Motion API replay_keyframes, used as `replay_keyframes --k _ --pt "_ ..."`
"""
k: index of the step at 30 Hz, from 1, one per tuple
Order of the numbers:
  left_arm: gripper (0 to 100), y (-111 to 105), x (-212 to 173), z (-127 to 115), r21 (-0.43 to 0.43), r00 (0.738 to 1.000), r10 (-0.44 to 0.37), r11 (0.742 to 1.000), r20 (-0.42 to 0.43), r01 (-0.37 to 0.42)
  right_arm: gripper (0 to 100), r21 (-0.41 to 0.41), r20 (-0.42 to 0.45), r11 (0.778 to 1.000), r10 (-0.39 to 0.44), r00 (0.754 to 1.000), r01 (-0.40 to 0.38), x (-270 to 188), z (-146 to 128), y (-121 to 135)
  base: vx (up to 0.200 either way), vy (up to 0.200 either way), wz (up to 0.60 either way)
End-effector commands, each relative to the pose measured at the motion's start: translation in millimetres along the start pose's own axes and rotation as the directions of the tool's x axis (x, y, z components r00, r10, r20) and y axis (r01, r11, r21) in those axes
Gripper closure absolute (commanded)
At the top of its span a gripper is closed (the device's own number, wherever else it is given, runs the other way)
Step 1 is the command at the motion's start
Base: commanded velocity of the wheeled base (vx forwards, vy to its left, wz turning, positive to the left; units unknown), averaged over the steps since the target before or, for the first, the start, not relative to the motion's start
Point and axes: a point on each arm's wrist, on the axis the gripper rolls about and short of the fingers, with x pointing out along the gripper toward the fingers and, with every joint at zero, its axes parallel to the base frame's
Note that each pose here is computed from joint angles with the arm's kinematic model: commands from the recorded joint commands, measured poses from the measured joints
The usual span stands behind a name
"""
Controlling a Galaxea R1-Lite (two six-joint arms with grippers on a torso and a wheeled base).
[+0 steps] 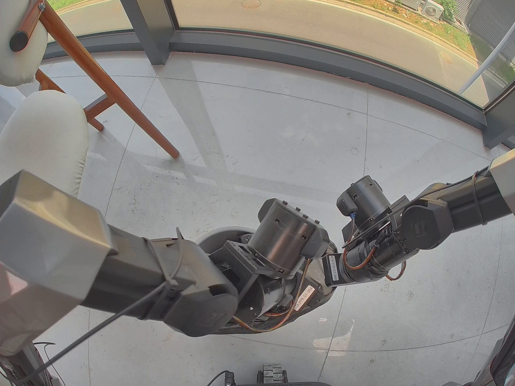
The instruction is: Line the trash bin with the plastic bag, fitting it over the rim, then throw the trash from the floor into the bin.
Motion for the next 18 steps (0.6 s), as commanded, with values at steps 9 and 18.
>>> replay_keyframes --k 9,18 --pt "0 -6 28 -11 0.017 0.998 0.038 0.999 -0.058 -0.037 100 0.0 0.007 1.0 0.006 1.0 -0.006 -2 1 1 0.0 0.0 0.0" --pt "0 -6 29 -29 0.043 0.991 0.073 0.997 -0.114 -0.069 100 -0.002 0.045 1.0 0.024 0.999 -0.024 3 4 2 0.0 0.0 0.0"
